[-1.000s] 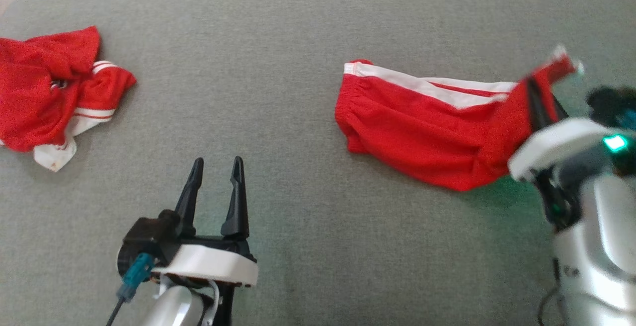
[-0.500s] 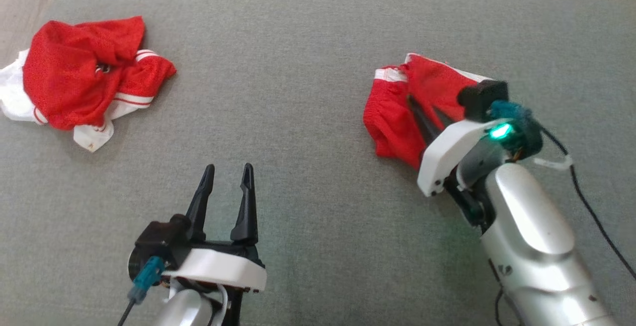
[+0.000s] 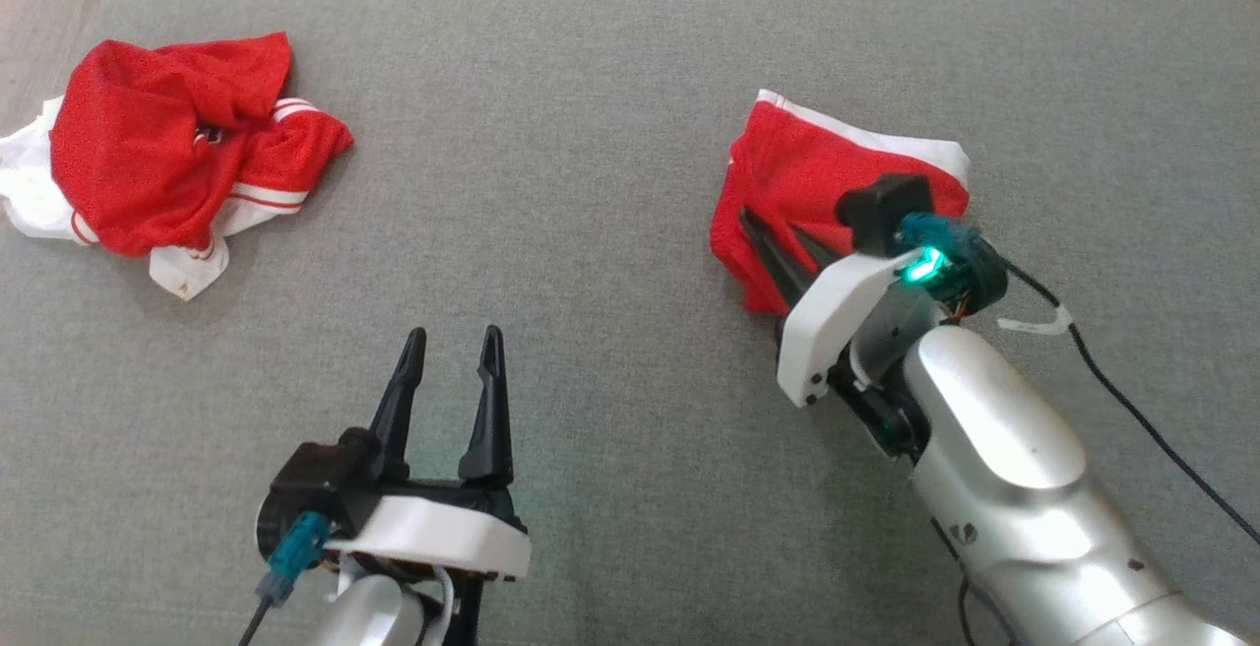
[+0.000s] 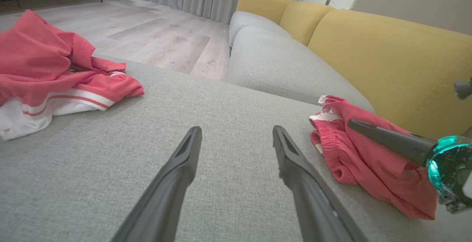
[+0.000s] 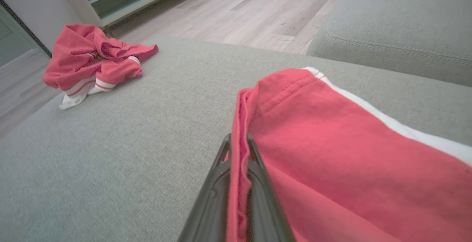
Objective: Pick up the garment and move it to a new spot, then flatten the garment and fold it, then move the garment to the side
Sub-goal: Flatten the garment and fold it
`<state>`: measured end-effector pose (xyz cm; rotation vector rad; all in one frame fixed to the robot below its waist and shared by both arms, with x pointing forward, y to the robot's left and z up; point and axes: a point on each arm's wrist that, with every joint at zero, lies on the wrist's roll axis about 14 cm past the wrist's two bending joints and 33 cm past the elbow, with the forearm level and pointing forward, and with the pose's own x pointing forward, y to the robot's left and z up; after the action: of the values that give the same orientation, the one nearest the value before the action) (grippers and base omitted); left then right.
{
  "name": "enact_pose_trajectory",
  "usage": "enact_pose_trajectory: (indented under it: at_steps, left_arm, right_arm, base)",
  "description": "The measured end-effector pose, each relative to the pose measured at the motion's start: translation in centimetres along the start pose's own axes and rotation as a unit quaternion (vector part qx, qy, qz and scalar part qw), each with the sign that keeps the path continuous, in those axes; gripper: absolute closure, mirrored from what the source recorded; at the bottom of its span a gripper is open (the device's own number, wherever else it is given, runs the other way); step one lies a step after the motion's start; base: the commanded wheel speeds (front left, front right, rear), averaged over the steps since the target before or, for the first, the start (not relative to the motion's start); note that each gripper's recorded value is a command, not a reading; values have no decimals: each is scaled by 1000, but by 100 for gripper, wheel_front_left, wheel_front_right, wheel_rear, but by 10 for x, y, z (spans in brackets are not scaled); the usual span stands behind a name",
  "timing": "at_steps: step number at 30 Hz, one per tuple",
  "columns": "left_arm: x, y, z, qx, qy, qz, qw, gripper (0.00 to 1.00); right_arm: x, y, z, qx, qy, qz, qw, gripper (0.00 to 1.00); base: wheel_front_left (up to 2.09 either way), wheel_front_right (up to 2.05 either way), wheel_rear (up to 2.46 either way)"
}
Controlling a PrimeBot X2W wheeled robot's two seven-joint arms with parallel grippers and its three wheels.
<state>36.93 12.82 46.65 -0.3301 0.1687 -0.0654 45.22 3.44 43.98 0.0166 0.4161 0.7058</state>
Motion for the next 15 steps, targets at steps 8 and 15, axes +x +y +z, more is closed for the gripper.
enact_pose_trajectory:
  at_steps: [8, 15]
  left_arm:
    - [2, -2, -4, -1, 6, -4, 1000, 0]
    - [3, -11, -4, -3, 6, -17, 1000, 0]
  right_arm:
    - [-1, 6, -11, -12, 6, 9, 1000, 0]
    - [-10, 7, 15, -14, -54, 7, 998, 0]
  base:
    - [0, 0, 0]
    - [0, 0, 0]
